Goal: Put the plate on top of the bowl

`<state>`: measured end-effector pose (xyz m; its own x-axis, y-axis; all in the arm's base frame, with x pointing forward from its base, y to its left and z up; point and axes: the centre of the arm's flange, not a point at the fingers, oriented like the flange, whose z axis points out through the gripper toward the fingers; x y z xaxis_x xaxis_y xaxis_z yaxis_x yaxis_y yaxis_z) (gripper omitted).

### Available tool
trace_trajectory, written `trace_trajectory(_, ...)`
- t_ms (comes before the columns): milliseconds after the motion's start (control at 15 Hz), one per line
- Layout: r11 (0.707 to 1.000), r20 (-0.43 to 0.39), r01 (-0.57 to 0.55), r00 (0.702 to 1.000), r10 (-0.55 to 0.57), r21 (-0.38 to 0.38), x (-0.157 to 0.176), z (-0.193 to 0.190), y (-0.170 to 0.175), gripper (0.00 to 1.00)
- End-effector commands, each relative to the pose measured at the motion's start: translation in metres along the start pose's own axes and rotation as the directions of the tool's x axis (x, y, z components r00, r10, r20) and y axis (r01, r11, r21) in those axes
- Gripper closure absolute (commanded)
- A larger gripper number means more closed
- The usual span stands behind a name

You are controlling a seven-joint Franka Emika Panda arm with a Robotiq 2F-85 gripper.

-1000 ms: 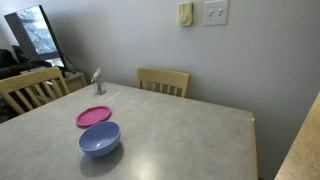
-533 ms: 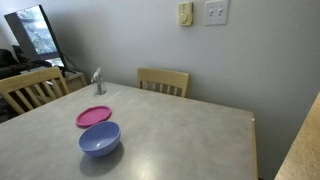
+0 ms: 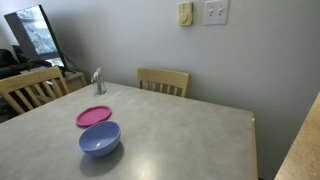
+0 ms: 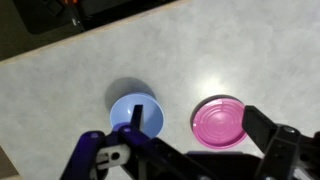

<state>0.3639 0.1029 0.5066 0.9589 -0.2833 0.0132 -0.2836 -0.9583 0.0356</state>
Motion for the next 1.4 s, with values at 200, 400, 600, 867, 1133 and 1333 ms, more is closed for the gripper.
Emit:
trace_trajectory(200,0.996,0.016,-0.070,0.997,0.069,0.058,0.064,0.047,-0.067,0.00)
trace_trajectory(400,0.996,0.007,-0.075,0.997,0.075,0.045,0.054,0.052,-0.059,0.00)
trace_trajectory(600,0.995,0.033,-0.087,0.996,0.085,0.046,0.067,0.065,-0.069,0.00)
trace_trajectory(867,0.995,0.035,-0.088,0.996,0.086,0.047,0.074,0.069,-0.071,0.00)
trace_trajectory(1133,0.997,0.058,-0.054,0.997,0.051,0.053,0.111,0.082,-0.091,0.00)
trace_trajectory(1333,0.998,0.076,-0.033,0.997,0.028,0.058,0.136,0.089,-0.109,0.00)
